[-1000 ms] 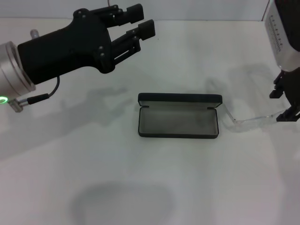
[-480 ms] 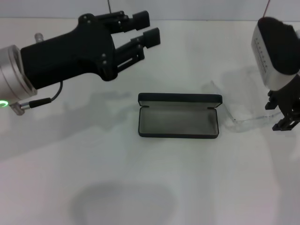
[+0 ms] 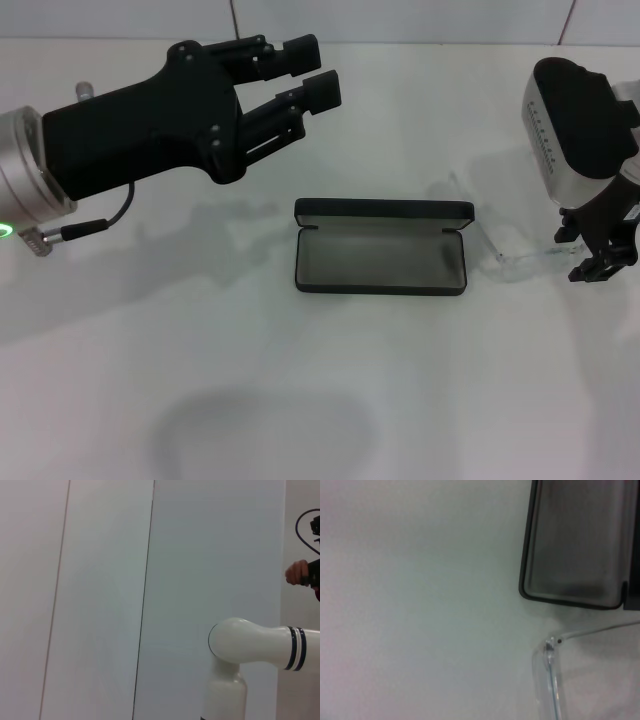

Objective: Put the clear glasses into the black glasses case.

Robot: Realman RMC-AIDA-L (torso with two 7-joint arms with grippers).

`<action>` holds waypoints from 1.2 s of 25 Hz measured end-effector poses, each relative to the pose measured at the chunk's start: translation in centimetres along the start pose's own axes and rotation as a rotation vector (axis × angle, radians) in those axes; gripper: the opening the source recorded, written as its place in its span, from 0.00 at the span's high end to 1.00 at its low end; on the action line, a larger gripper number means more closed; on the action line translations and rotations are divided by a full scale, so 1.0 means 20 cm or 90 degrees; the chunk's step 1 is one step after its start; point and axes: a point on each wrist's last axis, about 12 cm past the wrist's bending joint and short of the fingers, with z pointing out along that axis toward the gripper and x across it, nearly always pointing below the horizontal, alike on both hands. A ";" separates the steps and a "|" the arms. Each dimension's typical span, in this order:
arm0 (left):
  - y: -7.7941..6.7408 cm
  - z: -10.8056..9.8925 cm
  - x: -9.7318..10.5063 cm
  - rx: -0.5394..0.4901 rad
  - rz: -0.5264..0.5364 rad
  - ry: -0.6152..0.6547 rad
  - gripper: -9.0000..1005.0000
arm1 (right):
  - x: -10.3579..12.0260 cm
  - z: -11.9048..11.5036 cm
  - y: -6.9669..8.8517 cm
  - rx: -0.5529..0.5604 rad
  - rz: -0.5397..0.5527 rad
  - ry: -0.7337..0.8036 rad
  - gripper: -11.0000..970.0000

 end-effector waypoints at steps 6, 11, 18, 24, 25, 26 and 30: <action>0.00 0.00 0.01 -0.001 -0.006 0.000 0.63 | -0.02 0.02 0.01 -0.006 -0.008 0.006 0.53; 0.00 -0.01 0.02 -0.004 -0.010 0.000 0.63 | -0.03 0.02 0.01 -0.004 -0.012 0.009 0.66; 0.01 -0.02 0.03 -0.010 -0.021 -0.002 0.63 | -0.03 0.02 0.01 -0.001 -0.010 0.008 0.82; 0.00 -0.03 0.04 -0.015 -0.024 -0.003 0.63 | -0.02 0.02 0.02 0.003 -0.008 0.017 0.85; 0.00 -0.03 0.04 -0.014 -0.024 -0.003 0.63 | -0.02 0.01 0.02 0.004 -0.004 0.017 0.86; 0.00 -0.04 0.04 -0.013 -0.025 -0.003 0.63 | -0.01 0.00 0.03 0.007 0.001 0.017 0.86; 0.00 -0.04 0.03 -0.007 -0.023 -0.008 0.64 | 0.01 -0.04 0.04 0.030 0.019 0.012 0.87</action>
